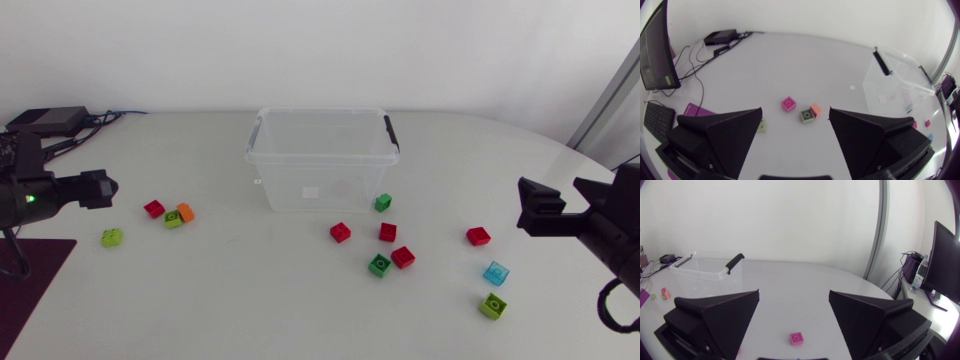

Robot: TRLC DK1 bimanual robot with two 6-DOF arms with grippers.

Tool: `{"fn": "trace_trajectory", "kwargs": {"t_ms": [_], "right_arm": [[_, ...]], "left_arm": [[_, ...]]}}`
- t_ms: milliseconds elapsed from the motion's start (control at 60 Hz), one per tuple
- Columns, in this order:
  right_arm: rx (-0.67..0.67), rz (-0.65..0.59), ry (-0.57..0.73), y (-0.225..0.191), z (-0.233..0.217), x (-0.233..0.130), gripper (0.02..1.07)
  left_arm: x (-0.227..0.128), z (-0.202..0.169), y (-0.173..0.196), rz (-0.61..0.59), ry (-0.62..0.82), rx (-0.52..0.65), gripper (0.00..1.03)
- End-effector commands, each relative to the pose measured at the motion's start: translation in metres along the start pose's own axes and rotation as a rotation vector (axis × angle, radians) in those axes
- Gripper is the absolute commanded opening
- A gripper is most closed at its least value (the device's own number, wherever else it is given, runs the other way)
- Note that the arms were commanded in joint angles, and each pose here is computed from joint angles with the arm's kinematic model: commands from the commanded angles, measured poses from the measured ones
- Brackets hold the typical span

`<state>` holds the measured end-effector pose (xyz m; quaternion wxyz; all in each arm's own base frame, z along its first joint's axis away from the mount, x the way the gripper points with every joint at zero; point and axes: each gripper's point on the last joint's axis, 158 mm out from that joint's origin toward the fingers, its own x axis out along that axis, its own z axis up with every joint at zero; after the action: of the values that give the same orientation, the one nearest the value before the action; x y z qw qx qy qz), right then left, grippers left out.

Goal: Pick up the duplo bricks and place them in the container

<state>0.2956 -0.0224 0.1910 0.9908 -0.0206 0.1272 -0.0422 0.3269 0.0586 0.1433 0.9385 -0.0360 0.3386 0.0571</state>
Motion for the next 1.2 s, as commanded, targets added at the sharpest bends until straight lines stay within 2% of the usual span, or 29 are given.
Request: {"fn": "trace_trajectory", "kwargs": {"t_ms": [0, 33, 67, 117, 133, 233, 367, 500, 667, 867, 967, 1117, 1183], "right_arm": [[0.038, -0.035, 0.03, -0.008, -0.007, 0.003, 1.03], [0.049, -0.049, 0.058, -0.01, -0.013, 0.002, 1.03], [0.049, -0.076, 0.089, -0.015, -0.019, 0.001, 1.02], [0.044, -0.079, 0.111, -0.014, -0.023, 0.001, 1.02], [0.042, -0.076, 0.128, -0.012, -0.026, 0.001, 1.02], [0.036, -0.09, 0.219, -0.013, -0.039, 0.003, 1.02], [0.034, -0.083, 0.256, -0.012, -0.052, 0.004, 1.02], [0.034, -0.083, 0.285, -0.012, -0.061, 0.004, 1.02], [0.019, -0.062, 0.317, -0.006, -0.059, 0.004, 1.02], [0.016, -0.072, 0.365, -0.008, -0.06, 0.009, 1.02], [0.016, -0.074, 0.37, -0.009, -0.059, 0.011, 1.02], [-0.02, -0.071, 0.4, -0.01, -0.063, 0.015, 1.02], [-0.043, -0.083, 0.46, -0.017, -0.069, 0.017, 1.02]], "left_arm": [[0.021, -0.01, 0.008, -0.002, 0.119, 0.032, 0.92], [0.026, -0.016, 0.01, -0.004, 0.164, 0.027, 0.92], [0.035, -0.04, 0.01, -0.02, 0.328, 0.027, 0.93], [0.039, -0.058, 0.007, -0.05, 0.445, 0.02, 0.95], [0.044, -0.067, 0.007, -0.066, 0.501, -0.022, 0.94], [0.066, -0.085, 0.019, -0.056, 0.597, -0.119, 0.9], [0.081, -0.084, 0.029, -0.034, 0.592, -0.123, 0.91], [0.098, -0.082, 0.055, 0.053, 0.609, -0.119, 0.96], [0.11, -0.081, 0.089, 0.165, 0.638, -0.116, 0.96], [0.13, -0.094, 0.096, 0.189, 0.695, -0.14, 0.96], [0.137, -0.1, 0.096, 0.193, 0.71, -0.158, 0.9], [0.15, -0.094, 0.095, 0.179, 0.661, -0.183, 0.62], [0.153, -0.092, 0.094, 0.176, 0.643, -0.19, 0.57]]}}
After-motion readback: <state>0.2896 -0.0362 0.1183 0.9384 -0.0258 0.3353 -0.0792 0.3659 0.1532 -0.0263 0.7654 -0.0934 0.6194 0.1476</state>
